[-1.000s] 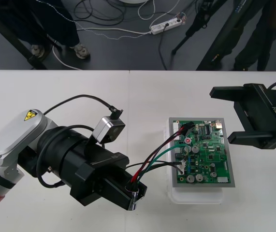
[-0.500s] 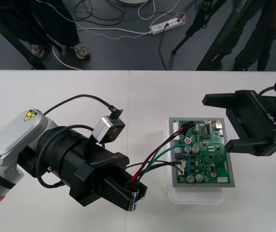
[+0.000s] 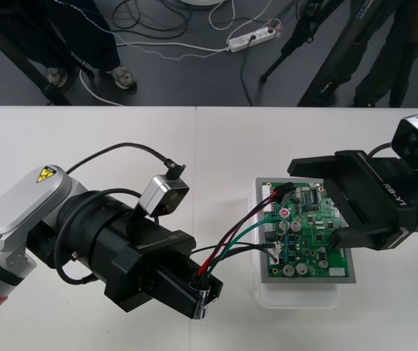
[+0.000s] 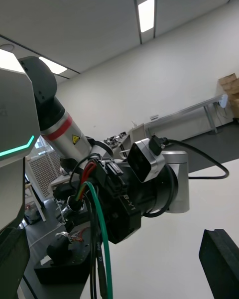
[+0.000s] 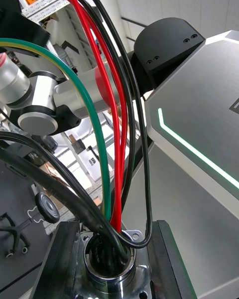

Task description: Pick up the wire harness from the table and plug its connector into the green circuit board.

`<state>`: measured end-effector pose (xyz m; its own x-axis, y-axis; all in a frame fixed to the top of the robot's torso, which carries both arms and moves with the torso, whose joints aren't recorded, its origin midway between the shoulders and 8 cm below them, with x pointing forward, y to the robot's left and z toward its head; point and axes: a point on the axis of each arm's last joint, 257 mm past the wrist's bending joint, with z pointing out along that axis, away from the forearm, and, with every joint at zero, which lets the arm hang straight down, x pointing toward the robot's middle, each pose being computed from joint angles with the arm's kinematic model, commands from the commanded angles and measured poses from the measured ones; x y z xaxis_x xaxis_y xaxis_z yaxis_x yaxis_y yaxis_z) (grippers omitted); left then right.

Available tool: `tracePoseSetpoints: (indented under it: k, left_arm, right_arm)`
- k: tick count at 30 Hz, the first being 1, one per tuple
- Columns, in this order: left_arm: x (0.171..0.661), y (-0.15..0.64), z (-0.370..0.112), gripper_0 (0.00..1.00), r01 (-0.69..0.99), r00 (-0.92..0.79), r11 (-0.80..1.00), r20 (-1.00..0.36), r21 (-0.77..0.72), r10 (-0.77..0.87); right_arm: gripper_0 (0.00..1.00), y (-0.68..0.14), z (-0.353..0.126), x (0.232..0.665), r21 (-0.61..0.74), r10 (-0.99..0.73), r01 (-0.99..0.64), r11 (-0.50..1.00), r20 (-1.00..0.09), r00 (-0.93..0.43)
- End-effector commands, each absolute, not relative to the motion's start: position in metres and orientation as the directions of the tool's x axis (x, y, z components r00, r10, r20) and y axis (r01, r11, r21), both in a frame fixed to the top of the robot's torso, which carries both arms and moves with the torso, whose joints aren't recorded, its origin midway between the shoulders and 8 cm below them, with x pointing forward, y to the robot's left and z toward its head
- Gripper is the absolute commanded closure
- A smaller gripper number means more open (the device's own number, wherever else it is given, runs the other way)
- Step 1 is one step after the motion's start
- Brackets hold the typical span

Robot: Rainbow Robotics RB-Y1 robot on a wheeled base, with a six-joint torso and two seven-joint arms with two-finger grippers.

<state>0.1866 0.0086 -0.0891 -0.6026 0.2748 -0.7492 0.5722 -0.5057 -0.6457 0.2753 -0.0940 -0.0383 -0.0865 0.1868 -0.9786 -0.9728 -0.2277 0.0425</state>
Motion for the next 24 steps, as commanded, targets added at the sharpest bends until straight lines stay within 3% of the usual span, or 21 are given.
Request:
tracePoseSetpoints:
  k: [1,9,24]
  left_arm:
    - [0.167,0.010,-0.074,1.00,0.514,-0.577,-0.563,-0.747,-0.647,0.331]
    - [0.167,0.010,-0.074,1.00,0.514,-0.577,-0.563,-0.747,-0.647,0.331]
    - [0.166,0.008,-0.072,1.00,0.512,-0.577,-0.571,-0.749,-0.642,0.325]
  right_arm:
    - [0.00,-0.076,-0.027,0.258,0.060,0.215,-0.942,-0.331,-0.967,-0.137]
    - [0.00,-0.062,-0.023,0.240,0.081,0.225,-0.900,-0.427,-0.955,-0.193]
    - [0.00,-0.057,0.002,0.244,0.029,0.280,-0.894,-0.448,-0.945,-0.171]
